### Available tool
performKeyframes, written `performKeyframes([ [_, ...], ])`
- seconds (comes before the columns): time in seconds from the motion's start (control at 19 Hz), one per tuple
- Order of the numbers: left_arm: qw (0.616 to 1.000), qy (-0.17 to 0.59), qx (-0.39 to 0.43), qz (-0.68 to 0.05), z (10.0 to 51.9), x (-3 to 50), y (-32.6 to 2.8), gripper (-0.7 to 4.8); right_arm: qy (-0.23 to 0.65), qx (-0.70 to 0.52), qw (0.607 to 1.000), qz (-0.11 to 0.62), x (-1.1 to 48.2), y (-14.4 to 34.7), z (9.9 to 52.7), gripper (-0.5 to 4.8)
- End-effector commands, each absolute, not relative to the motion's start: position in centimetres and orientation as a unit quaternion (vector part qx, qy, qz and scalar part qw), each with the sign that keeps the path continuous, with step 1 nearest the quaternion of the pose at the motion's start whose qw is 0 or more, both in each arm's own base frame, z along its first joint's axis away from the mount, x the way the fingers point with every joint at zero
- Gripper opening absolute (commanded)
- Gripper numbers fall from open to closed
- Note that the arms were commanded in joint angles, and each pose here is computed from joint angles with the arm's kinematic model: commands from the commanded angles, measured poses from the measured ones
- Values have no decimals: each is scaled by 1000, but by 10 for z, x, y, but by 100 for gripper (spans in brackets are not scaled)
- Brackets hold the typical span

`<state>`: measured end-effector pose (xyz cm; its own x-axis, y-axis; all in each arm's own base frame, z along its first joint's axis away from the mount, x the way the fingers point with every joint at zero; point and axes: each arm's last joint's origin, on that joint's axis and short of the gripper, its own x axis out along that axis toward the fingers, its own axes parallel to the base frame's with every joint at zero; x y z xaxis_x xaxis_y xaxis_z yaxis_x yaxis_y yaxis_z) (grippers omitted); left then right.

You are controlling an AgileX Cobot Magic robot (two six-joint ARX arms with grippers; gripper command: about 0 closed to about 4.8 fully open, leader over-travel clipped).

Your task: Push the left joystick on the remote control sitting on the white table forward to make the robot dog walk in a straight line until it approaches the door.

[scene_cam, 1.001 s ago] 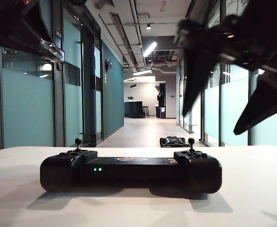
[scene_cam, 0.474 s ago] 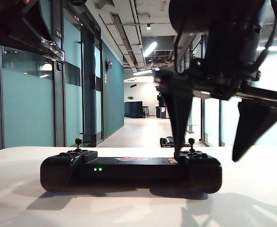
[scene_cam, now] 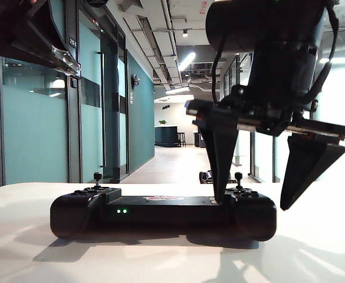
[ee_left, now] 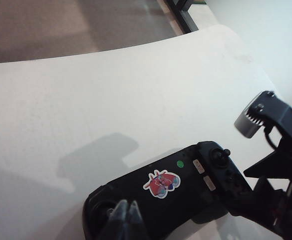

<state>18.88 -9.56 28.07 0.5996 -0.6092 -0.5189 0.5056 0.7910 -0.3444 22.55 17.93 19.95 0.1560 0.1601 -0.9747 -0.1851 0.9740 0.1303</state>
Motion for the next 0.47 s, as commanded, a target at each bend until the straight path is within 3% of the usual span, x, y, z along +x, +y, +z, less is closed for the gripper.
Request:
performKeyframes([
  [0.05, 892, 311, -82, -319, 284, 189, -96, -5, 640, -12, 759, 118, 227, 182, 198, 418],
  [0.32, 892, 311, -81, -319, 284, 189, -96, -5, 657, -17, 744, 118, 228, 185, 186, 416],
  [0.47, 891, 311, -81, -319, 284, 189, -96, -5, 663, -20, 740, 114, 229, 186, 182, 298],
])
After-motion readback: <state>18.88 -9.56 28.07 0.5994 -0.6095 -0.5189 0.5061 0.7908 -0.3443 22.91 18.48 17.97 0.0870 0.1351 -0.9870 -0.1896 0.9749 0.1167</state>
